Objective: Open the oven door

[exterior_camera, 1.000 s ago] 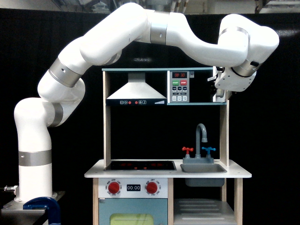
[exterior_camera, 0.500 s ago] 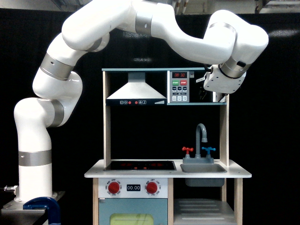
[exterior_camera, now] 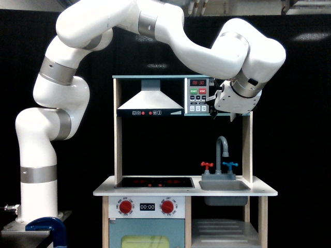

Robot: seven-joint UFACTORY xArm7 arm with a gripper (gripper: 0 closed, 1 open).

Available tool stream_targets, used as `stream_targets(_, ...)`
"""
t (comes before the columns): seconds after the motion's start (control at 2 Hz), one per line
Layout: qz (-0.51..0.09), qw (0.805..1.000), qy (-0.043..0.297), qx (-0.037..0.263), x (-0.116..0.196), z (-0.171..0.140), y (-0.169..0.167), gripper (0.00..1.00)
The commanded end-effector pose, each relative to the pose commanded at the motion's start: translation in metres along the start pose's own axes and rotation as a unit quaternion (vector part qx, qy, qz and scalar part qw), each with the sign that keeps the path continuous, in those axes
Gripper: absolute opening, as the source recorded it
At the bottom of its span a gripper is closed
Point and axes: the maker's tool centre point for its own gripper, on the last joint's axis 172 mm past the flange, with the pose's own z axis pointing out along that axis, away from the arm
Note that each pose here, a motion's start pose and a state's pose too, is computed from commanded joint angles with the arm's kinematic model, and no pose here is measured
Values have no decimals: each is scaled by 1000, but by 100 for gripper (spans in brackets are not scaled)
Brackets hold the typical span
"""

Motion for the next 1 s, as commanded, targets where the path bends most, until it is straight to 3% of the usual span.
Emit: stream_targets(1.0, 0, 1000, 0, 0, -3, 4, -3, 100)
